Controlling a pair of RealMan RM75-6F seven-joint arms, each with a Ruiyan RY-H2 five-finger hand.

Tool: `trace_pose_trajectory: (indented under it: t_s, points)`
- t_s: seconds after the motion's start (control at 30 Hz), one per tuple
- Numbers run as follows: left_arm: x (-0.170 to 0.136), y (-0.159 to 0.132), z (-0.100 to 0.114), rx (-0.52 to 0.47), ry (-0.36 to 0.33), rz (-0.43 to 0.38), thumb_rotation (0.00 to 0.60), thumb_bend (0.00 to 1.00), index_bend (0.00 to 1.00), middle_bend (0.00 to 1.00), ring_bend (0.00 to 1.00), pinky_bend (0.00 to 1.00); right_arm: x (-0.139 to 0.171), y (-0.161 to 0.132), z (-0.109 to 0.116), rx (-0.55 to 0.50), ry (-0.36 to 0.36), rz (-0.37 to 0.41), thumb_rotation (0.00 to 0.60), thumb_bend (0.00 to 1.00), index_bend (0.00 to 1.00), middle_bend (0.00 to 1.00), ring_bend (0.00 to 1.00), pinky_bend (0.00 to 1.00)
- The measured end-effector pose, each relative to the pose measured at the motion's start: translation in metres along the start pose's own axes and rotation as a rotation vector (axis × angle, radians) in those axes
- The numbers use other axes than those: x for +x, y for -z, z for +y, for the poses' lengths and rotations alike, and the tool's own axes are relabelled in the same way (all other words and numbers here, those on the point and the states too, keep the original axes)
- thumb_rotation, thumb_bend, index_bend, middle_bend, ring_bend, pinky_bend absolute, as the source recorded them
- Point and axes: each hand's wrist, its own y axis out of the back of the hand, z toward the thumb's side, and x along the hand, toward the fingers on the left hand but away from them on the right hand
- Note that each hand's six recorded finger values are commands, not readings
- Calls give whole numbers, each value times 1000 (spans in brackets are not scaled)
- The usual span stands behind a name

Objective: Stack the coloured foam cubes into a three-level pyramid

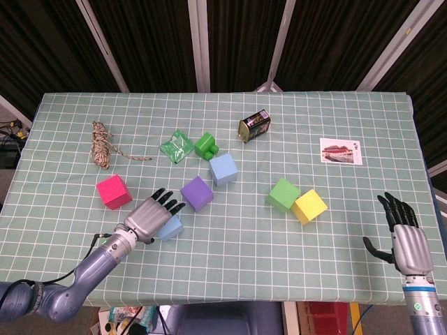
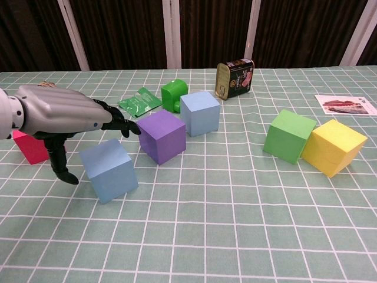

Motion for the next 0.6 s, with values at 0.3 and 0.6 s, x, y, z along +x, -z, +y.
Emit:
trace_pose_trajectory:
  t_s: [0.3, 0.6]
  points:
    - [4, -7, -5, -10, -4, -5, 600, 167, 41, 381, 0, 5, 0, 0, 0, -2, 0, -2, 600, 312, 0, 0, 0, 0]
    - [5, -4, -5, -71, -36, 47, 600, 285, 89, 503, 38, 5, 0, 0, 0, -4, 0, -1, 600, 312, 0, 0, 0, 0]
